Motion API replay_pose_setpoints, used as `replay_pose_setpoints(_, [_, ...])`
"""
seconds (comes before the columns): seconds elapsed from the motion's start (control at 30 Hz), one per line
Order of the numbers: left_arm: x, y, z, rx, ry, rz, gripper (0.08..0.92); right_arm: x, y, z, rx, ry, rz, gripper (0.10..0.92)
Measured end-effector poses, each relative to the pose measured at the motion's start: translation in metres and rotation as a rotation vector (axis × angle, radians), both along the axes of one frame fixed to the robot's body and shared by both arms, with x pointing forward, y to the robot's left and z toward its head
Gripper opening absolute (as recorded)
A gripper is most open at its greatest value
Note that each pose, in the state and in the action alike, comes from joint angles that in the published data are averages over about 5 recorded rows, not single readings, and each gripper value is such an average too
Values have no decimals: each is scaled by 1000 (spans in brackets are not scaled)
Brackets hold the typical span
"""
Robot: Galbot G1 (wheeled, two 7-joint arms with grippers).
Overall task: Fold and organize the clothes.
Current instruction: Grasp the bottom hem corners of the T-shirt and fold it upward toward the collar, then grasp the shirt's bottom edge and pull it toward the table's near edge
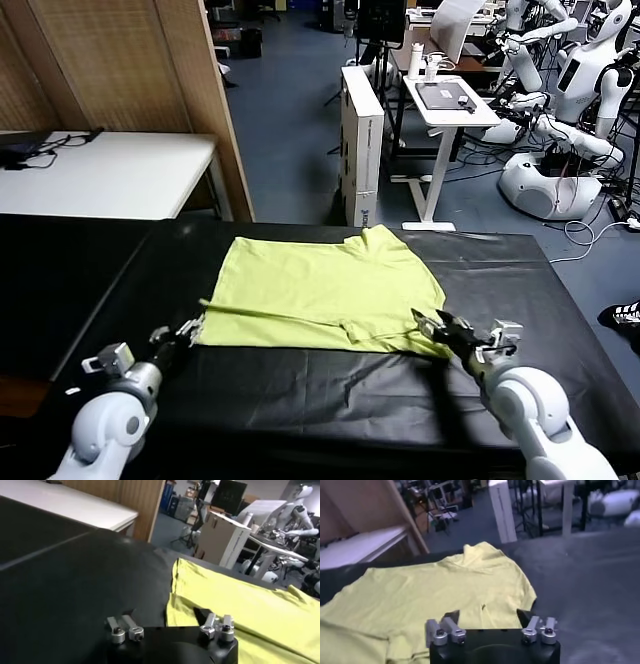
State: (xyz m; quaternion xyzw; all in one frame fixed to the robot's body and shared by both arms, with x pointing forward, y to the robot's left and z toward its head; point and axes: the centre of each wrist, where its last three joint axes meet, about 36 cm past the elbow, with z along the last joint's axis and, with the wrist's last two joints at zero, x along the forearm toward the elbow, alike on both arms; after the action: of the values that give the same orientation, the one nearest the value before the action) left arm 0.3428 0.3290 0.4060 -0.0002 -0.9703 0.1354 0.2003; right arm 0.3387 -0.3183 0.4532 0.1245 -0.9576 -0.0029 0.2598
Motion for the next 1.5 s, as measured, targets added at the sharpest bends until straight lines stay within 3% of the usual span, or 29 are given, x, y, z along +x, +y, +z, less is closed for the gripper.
replay_pose_setpoints(0.33, [-20,-7,-11,13,32,-10,907,-9,1,-11,-25,35,12,905])
replay_pose_setpoints(0.4, [-20,-7,-12,13,33,-10,907,-11,1,-12,-28,39,16,873])
replay_pose_setpoints(0.6, [-20,-10,-15,7,32,-17,888,-12,1,-13,-32,42,20,584])
replay_pose_setpoints(0.7, [-20,-12,-16,6,31,-20,790,-11,0,-13,-33,42,19,395])
replay_pose_setpoints(0.8, [-20,-11,-17,8,33,-19,622,-11,-1,-14,-34,42,16,247])
replay_pose_setpoints(0.93, [-20,-9,-19,12,35,-17,359,-11,-1,-12,-39,56,10,167])
replay_pose_setpoints(1.07, [-20,-8,-19,14,37,-17,172,-15,0,-5,-47,104,-7,139])
replay_pose_setpoints(1.3, [-25,-5,-12,43,50,-24,145,-30,2,16,-48,198,-7,140])
replay_pose_setpoints(1.5, [-40,0,1,84,56,-30,145,-45,9,37,-73,190,18,140])
